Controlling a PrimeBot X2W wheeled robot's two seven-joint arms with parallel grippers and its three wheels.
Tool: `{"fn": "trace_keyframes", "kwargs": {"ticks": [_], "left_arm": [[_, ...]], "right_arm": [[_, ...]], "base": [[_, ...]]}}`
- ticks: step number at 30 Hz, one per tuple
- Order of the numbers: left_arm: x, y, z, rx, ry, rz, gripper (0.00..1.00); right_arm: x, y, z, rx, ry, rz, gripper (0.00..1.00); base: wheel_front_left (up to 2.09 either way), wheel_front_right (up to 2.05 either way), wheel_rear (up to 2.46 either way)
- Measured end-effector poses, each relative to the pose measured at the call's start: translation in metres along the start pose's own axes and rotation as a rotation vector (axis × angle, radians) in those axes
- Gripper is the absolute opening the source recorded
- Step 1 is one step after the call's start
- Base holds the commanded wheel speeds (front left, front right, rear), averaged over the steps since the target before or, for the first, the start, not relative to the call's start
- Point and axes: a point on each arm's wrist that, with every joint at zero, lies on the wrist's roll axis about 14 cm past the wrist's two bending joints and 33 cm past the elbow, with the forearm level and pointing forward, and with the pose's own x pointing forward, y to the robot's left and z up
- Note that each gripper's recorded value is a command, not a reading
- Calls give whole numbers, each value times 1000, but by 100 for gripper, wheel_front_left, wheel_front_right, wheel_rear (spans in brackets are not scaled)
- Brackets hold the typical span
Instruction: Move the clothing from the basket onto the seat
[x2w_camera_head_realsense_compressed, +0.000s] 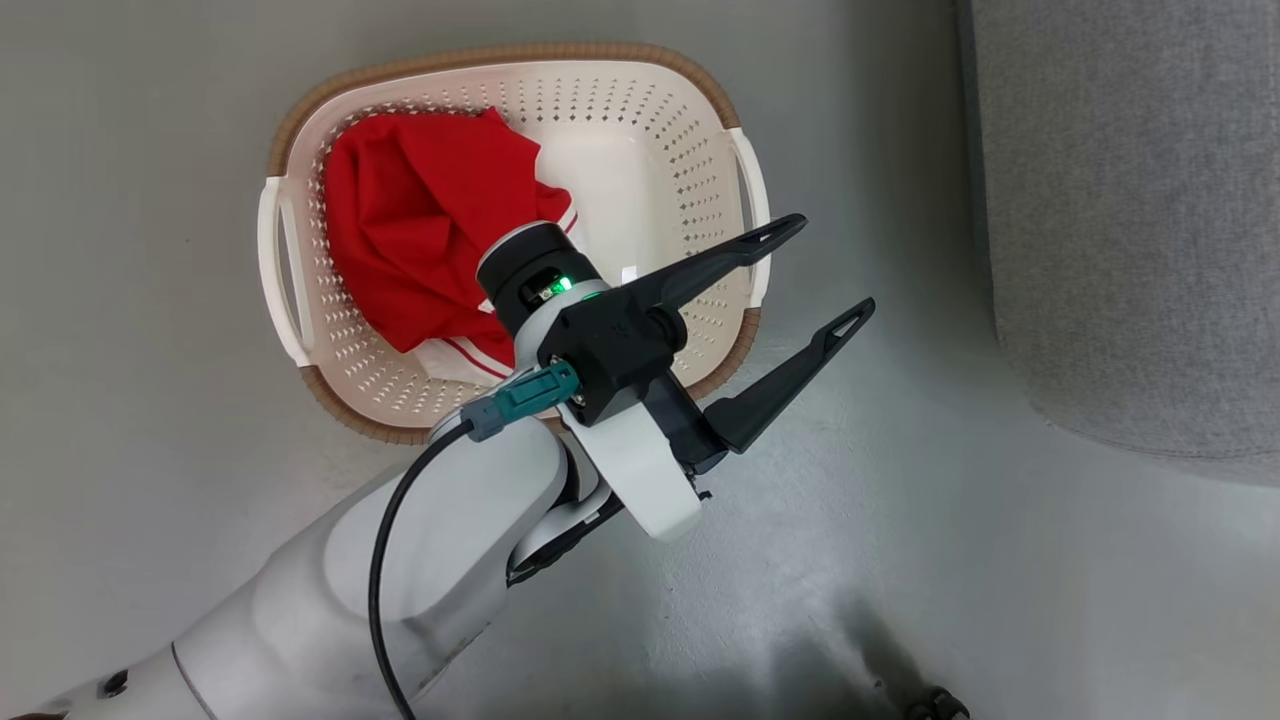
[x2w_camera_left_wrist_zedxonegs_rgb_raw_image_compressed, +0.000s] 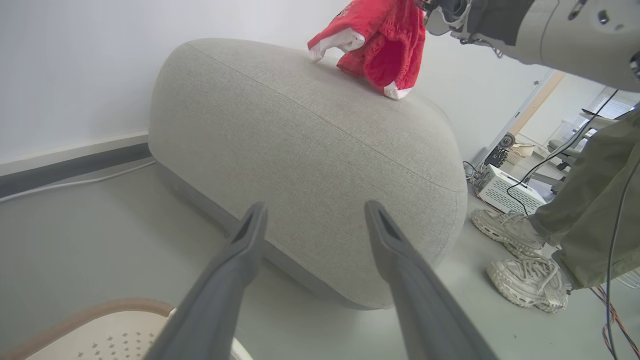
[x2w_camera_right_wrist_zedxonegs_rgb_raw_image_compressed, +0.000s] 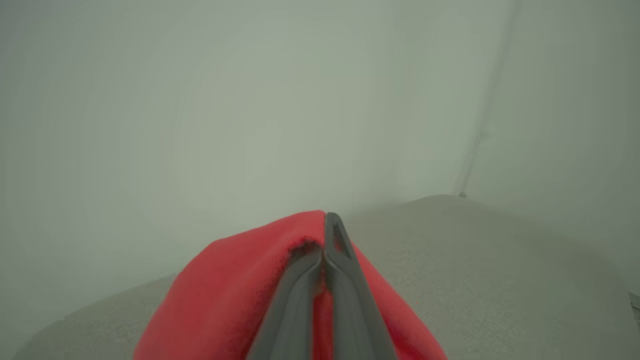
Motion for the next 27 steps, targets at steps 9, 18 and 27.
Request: {"fn": "trace_keyframes", "kwargs": {"ticks": [9,18,27], "left_arm": [[1,0,10,8,-20,13,100],[0,-4,39,55,-63,36,100],[-11,-16,67,81,-110,86,100]], "right_arm": [[-30,40,-69,49,217,115,0],[-74,57,-86,116,281,196,41],[-110,60,-76,161,281,258,100]], "base": [[0,0,0],[0,0,0],[0,0,0]]}}
